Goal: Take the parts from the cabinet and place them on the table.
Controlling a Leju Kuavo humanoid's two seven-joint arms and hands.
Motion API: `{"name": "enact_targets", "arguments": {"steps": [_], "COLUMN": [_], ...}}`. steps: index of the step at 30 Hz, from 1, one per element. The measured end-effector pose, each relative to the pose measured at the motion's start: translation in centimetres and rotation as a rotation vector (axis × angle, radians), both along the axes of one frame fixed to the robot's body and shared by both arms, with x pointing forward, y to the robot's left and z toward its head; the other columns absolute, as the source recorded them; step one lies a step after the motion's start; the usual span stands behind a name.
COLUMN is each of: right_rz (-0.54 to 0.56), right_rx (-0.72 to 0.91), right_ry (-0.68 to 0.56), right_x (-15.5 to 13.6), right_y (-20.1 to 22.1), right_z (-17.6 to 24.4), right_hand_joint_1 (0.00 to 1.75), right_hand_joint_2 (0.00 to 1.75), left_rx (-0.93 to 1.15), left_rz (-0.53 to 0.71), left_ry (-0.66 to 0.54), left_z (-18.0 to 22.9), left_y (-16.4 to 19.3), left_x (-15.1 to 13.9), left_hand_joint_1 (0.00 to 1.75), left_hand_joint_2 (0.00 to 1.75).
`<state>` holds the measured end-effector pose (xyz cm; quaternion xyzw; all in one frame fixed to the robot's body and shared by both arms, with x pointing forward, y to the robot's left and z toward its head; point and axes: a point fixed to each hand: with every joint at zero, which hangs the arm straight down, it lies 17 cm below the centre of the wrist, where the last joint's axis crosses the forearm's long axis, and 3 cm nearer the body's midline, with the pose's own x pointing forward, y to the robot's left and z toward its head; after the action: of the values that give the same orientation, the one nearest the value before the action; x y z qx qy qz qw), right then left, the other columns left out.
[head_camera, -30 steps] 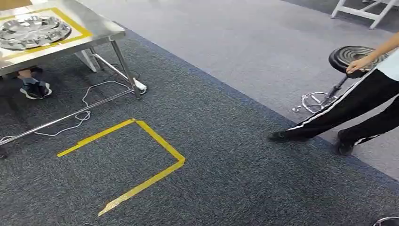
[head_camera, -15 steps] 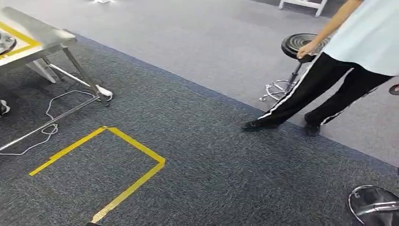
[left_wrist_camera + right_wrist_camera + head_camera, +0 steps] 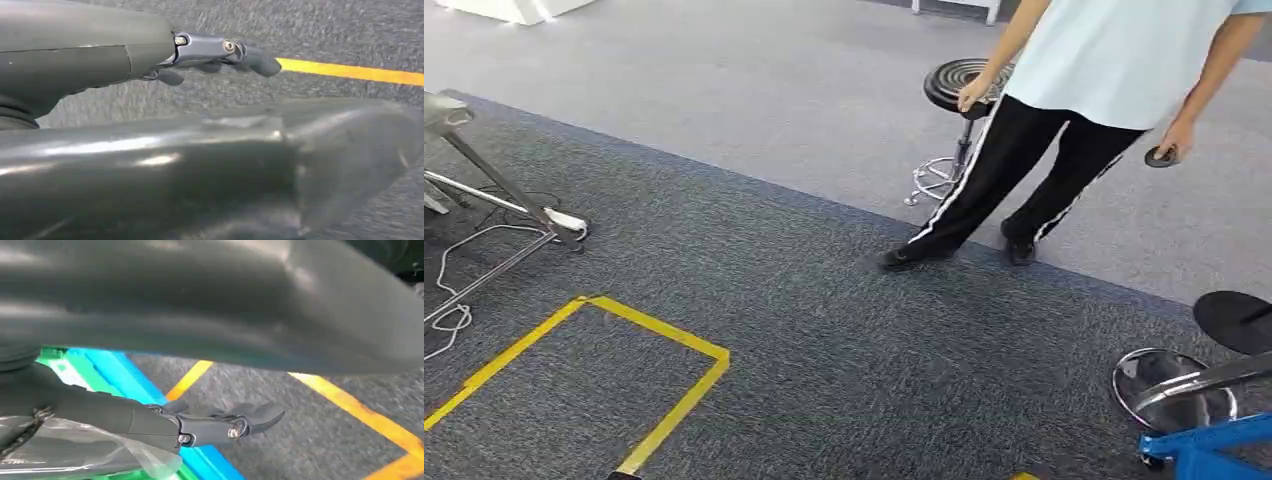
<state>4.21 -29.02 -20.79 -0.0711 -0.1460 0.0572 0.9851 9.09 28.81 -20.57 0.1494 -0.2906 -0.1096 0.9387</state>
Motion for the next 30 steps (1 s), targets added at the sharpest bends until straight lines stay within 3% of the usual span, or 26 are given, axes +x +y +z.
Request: {"name": "enact_targets", "arguments": {"steps": [17,30], "right_rz": [0.004,0.009], "right_rx": [-0.002,-0.011], "right_ry": [-0.006,-0.001], "right_x": [0.1,-0.2], "right_y": [-0.3,-0.6], "right_z": [0.0,0.1], "right_hand_joint_1": [0.00,0.00], "right_hand_joint_2": [0.00,0.00], "left_rx": [-0.005,-0.022], "left_rz": [0.017,0.023], "left_ry": [-0.048,-0.019], "left_z": [-0.1,-0.7], "left_y": [-0.6,-0.8], "left_x": [1.9,1.1], "left_hand_joint_1": [0.00,0.00], "left_hand_joint_2": [0.00,0.00]}}
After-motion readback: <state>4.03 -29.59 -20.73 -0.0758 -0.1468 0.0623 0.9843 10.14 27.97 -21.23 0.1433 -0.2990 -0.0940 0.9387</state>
